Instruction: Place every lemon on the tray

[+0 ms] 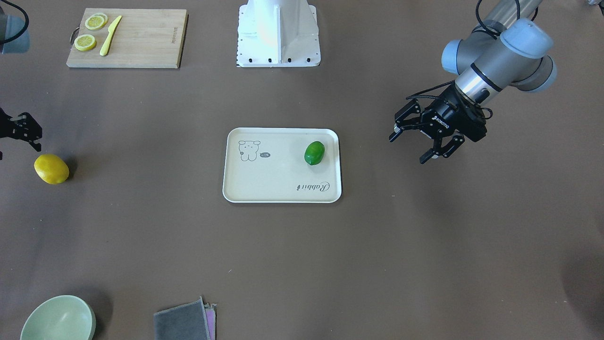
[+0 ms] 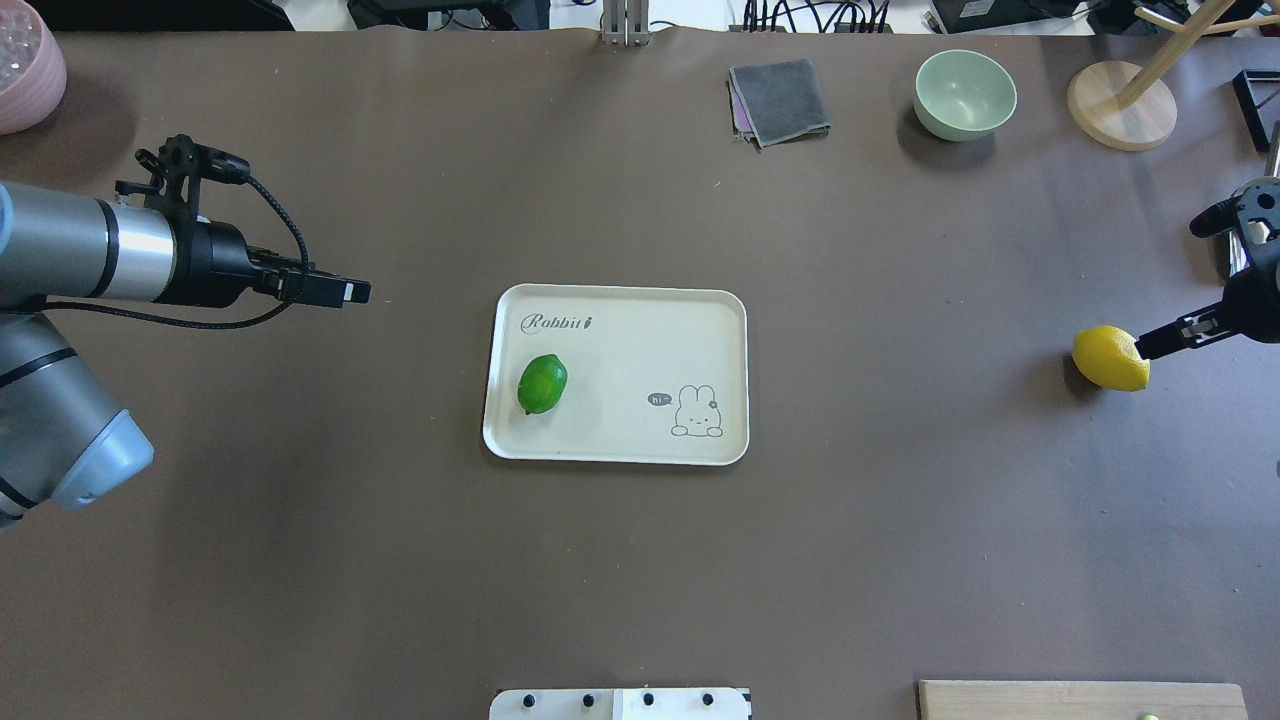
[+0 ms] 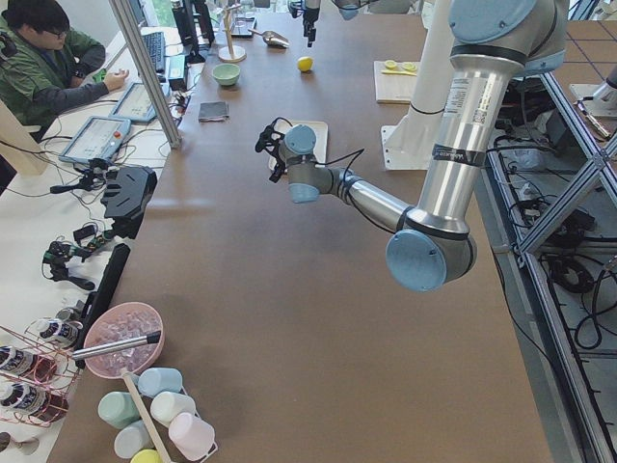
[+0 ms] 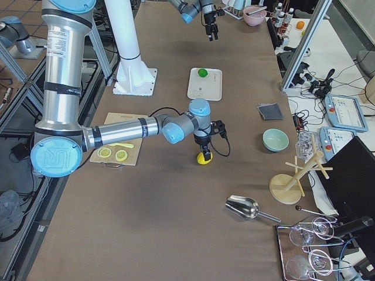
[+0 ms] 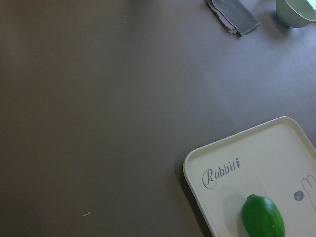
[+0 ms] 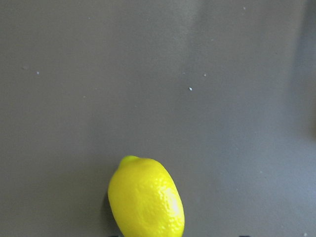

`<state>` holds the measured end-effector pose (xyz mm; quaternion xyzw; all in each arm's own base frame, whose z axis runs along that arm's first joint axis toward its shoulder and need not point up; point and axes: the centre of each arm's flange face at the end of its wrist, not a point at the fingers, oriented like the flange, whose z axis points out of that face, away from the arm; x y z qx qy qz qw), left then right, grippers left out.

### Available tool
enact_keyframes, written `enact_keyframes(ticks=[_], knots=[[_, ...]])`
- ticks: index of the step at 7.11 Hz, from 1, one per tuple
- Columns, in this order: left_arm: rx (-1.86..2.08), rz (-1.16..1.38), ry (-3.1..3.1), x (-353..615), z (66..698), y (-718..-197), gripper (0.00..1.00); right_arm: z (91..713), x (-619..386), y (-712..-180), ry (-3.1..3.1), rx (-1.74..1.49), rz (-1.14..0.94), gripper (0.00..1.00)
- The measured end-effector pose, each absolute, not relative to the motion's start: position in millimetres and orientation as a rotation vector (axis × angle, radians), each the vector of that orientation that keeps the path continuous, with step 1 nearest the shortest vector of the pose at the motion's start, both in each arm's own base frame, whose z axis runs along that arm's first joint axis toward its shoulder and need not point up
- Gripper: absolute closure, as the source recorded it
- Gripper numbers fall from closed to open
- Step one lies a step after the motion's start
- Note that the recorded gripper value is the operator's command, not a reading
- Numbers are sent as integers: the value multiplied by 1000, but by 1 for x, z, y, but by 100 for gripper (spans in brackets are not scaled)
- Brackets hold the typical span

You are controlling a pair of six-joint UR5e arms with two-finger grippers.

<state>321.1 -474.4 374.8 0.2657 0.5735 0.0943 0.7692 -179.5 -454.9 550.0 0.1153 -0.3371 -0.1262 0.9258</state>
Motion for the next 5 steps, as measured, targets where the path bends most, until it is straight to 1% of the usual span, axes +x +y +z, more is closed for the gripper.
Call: enact_keyframes(ticks=[3,5], knots=[[578,205,1240,320,377,-475,2,550,-217,-467,-693,226,-312,1],[579,204,1239,321,377,-475,2,572,-227,-466,-639,218,-343,1]])
